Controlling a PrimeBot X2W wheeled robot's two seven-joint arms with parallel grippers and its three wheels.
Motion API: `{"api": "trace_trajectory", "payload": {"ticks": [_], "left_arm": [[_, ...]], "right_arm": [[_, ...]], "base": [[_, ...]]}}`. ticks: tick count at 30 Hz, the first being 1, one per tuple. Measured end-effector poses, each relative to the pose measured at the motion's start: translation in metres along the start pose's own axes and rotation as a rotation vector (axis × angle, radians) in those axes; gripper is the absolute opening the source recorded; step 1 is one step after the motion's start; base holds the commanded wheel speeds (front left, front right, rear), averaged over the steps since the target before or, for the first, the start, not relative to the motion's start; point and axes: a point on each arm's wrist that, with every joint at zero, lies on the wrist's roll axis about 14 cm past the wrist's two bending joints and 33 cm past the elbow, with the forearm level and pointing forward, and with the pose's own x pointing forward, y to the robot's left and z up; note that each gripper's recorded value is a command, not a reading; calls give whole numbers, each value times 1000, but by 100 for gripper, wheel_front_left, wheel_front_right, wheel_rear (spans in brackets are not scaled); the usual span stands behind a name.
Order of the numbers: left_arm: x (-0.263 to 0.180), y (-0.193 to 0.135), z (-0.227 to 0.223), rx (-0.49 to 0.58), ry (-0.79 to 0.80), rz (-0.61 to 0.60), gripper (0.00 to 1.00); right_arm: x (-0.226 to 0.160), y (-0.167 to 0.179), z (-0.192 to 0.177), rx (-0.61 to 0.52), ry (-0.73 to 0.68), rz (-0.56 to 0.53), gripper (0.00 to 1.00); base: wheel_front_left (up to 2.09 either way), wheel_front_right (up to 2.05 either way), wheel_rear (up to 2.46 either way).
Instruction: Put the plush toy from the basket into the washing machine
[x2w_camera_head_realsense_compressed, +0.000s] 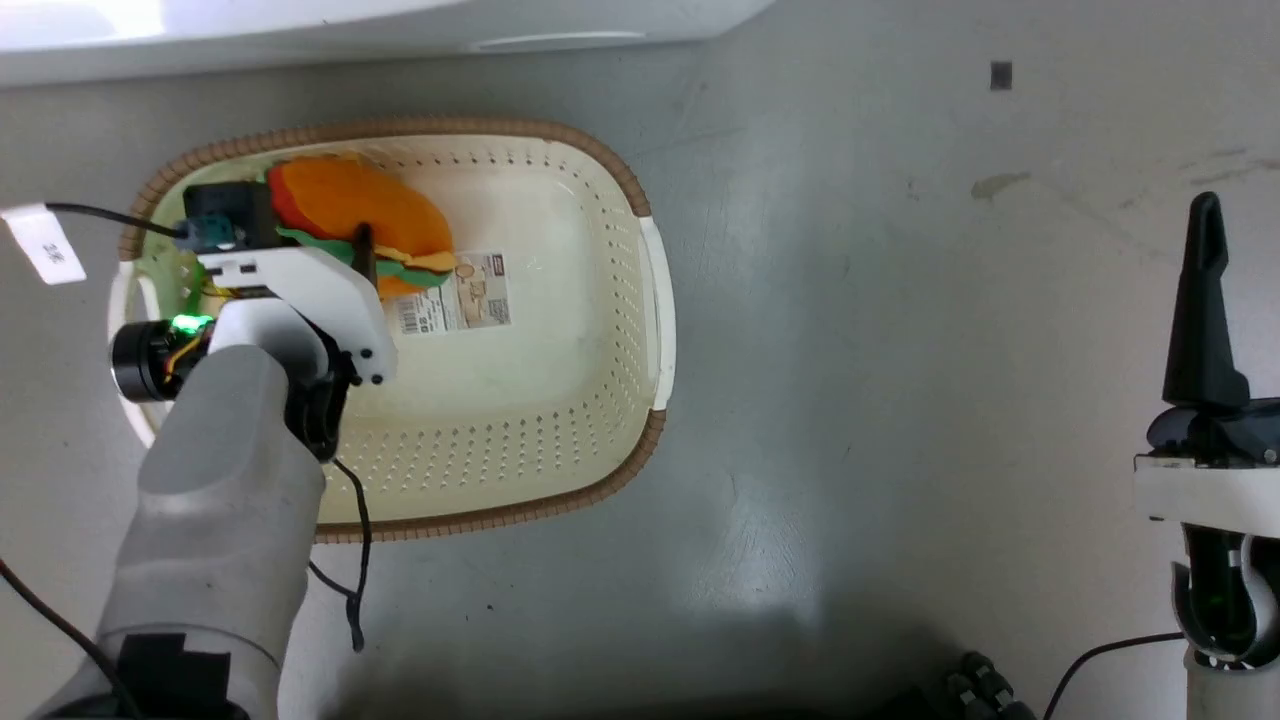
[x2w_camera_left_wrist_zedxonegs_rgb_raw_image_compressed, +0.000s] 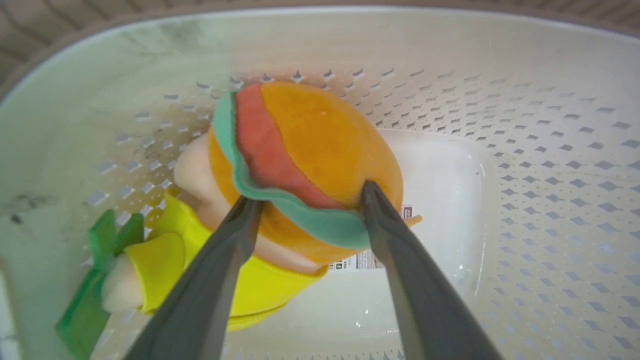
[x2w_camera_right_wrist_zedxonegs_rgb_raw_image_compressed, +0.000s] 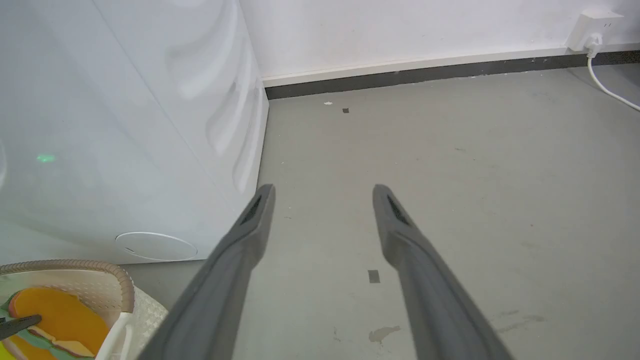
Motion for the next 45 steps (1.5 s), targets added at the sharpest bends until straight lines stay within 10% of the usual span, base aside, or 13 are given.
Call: {"api": "trace_trajectory", "payload": {"ticks": [6,7,8,25,45], "left_arm": [[18,4,-11,-15,39,11,100],[20,3,-14,-15,47,8,63],[22,1,-16,-15,55,3,0],[34,3,-30,-89,130,3,0],[-77,-24,13,-31,-66,-103,0]], "right_arm": [[5,-7,-12,8,11,-22,100],[5,-8,-15,8,14,-24,100],[6,-9,-16,9,12,-25,100],[13,-19,-17,17,-16,-55,100],[-31,-1,53,35,-109,-9,100]], "base": [[0,0,0],[0,0,0],[0,0,0],[0,0,0],[0,0,0]]}}
